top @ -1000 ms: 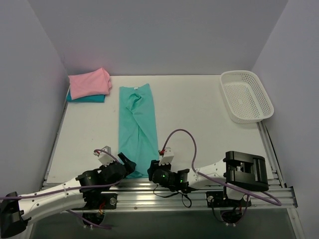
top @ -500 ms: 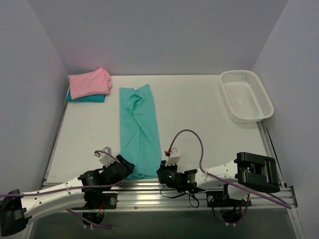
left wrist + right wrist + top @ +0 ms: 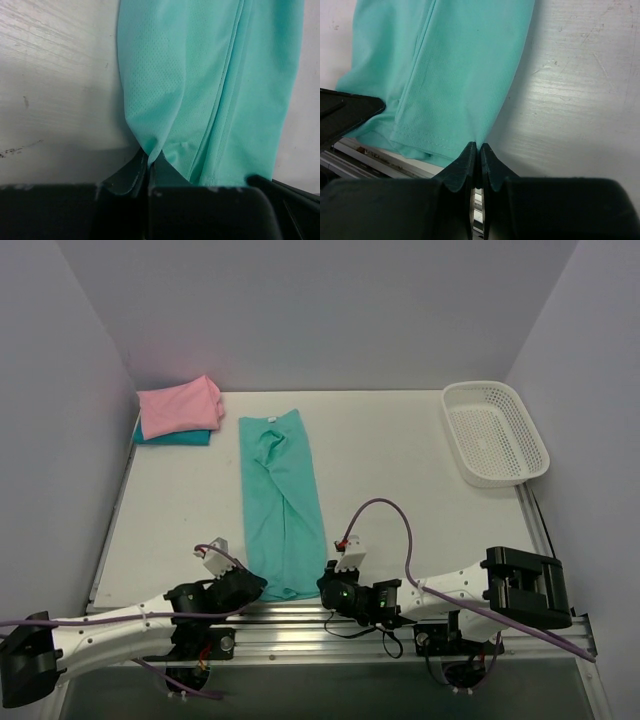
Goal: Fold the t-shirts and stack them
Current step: Fold the tshirt
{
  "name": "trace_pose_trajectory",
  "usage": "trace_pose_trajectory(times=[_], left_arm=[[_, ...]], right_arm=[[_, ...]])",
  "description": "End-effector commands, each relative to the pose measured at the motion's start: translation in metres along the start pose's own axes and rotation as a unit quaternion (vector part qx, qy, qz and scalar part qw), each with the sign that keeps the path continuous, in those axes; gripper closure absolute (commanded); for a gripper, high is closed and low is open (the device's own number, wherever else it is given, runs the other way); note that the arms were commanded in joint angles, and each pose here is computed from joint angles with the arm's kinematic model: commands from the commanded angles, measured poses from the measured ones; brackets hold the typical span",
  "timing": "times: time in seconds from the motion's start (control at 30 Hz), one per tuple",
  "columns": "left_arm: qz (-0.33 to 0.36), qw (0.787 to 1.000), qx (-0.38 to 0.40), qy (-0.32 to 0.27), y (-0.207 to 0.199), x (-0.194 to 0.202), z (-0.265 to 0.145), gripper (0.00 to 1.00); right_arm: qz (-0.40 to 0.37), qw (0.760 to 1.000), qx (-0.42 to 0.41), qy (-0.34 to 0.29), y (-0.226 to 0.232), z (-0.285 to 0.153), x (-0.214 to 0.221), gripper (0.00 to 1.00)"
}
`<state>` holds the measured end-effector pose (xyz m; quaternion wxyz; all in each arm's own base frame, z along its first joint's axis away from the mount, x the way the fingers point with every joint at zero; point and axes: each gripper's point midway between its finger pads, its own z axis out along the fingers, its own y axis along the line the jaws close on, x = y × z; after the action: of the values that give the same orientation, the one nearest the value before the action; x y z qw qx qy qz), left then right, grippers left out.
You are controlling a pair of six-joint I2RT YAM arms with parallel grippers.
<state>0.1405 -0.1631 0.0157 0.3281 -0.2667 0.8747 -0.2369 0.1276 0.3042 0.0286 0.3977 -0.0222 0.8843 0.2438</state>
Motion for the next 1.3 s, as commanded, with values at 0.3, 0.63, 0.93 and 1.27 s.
trace_pose_trajectory(times=[0.3, 0.63, 0.93, 1.27], left_arm=[[0.030, 0.999, 0.003, -0.025, -0.017, -0.031, -0.035, 0.98], [0.038, 0.987, 0.018, -0.155, -0.068, -0.112, -0.076, 0.93], [0.048, 0.979, 0.011, -0.199, -0.127, -0.186, -0.062, 0.98], [0.025, 0.978, -0.036, -0.204, -0.106, -0.216, -0.024, 0.98]], right_arm=[[-0.002, 0.998, -0.001, -0.069, 0.035, -0.026, -0.059, 1.00], [-0.021, 0.996, 0.022, -0.088, 0.058, -0.002, -0.145, 1.00], [-0.009, 0.995, 0.059, -0.081, 0.037, 0.051, -0.206, 1.00], [-0.021, 0.996, 0.066, -0.063, 0.054, 0.082, -0.229, 1.00]])
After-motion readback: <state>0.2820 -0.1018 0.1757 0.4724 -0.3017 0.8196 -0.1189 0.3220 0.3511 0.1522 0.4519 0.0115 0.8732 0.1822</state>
